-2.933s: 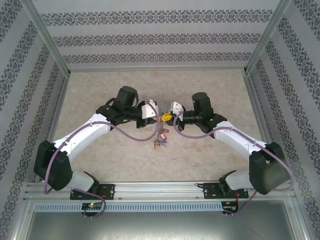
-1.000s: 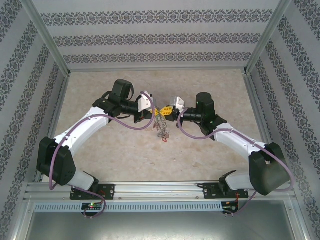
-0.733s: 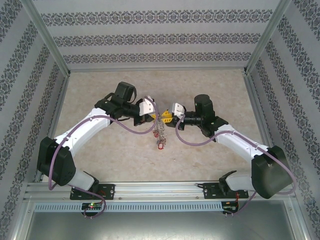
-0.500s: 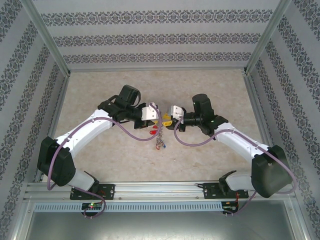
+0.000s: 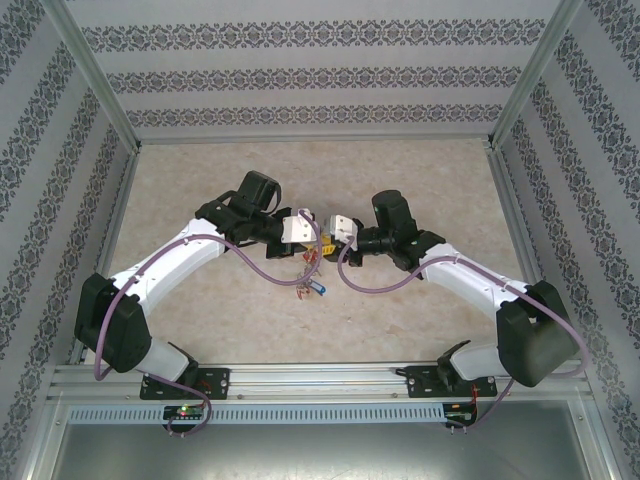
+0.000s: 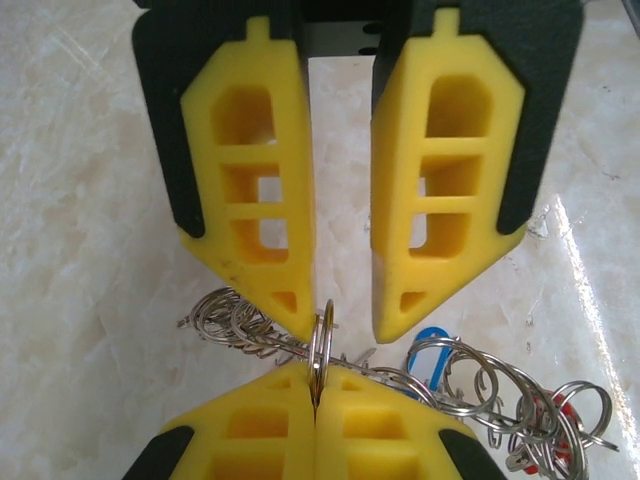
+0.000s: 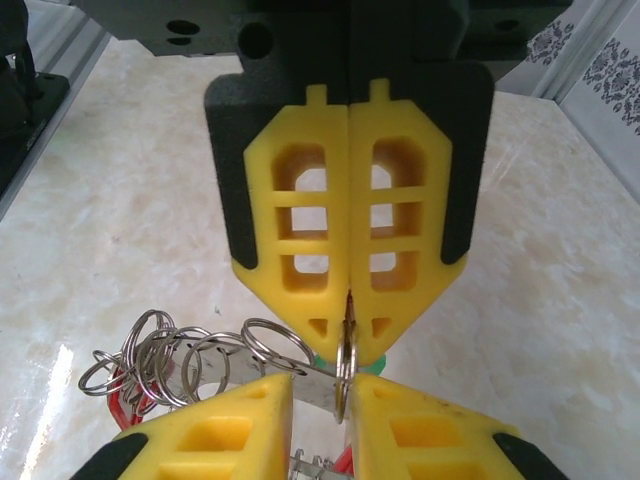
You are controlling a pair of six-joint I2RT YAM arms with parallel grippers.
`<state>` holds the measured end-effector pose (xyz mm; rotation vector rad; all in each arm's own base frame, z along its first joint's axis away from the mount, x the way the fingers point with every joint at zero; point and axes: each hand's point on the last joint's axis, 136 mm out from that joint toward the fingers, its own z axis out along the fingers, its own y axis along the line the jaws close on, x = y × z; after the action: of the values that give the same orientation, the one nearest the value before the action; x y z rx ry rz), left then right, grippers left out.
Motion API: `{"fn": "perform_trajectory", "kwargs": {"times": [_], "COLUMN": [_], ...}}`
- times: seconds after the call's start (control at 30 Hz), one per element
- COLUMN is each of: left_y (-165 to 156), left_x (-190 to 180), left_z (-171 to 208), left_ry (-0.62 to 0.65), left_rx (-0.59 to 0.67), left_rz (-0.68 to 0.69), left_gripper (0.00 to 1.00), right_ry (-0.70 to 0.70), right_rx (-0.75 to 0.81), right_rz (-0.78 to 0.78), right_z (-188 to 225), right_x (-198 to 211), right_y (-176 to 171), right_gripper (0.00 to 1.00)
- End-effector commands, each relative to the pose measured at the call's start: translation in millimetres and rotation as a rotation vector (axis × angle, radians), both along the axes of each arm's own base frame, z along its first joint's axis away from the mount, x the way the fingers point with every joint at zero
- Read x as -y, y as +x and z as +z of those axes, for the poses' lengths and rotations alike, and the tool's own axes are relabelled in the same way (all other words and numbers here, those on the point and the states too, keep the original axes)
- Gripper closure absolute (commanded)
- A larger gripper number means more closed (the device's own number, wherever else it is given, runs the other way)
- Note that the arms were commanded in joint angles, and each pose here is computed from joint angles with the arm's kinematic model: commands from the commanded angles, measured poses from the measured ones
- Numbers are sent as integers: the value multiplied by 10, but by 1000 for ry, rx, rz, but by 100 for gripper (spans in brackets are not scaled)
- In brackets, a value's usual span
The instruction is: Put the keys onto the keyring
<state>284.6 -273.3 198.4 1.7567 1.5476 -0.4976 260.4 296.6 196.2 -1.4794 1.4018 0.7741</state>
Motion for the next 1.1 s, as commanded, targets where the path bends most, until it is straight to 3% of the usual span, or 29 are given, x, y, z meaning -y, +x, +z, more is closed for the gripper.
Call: {"fn": "perform_trajectory", "kwargs": {"times": [0.0, 0.2, 0.33, 0.4, 0.5, 0.67, 0.9, 1.07], "left_y": [-126, -96, -48, -28, 34, 87, 119, 223], "left_x": [125, 127, 132, 133, 98, 10, 57, 90], "left_z": [217, 218, 231, 235, 235, 334, 463, 530], "left_ry": [-89, -73, -75, -80, -96, -206, -241, -277], "left_rx": [67, 59, 59, 54, 44, 34, 68, 90], "left_rz": [-95, -88, -66, -51, 3, 60, 34, 64], "left_gripper": [100, 100, 100, 100, 90, 85, 85, 84], "right_ry": [43, 66, 68, 73, 111, 228, 416, 430], "right_rx": [14, 18, 24, 31, 39, 39, 29, 14], "right_rz": [-13, -13, 2, 8, -10, -67, -141, -126], "right_z": [160, 227, 228, 218, 302, 564, 927, 959], "right_x": [-65, -78, -75, -67, -45, 40, 215, 203], "right_y": [59, 50, 25, 3, 27, 128, 278, 246], "right_gripper": [78, 83, 100, 100, 100, 100, 100, 100]}}
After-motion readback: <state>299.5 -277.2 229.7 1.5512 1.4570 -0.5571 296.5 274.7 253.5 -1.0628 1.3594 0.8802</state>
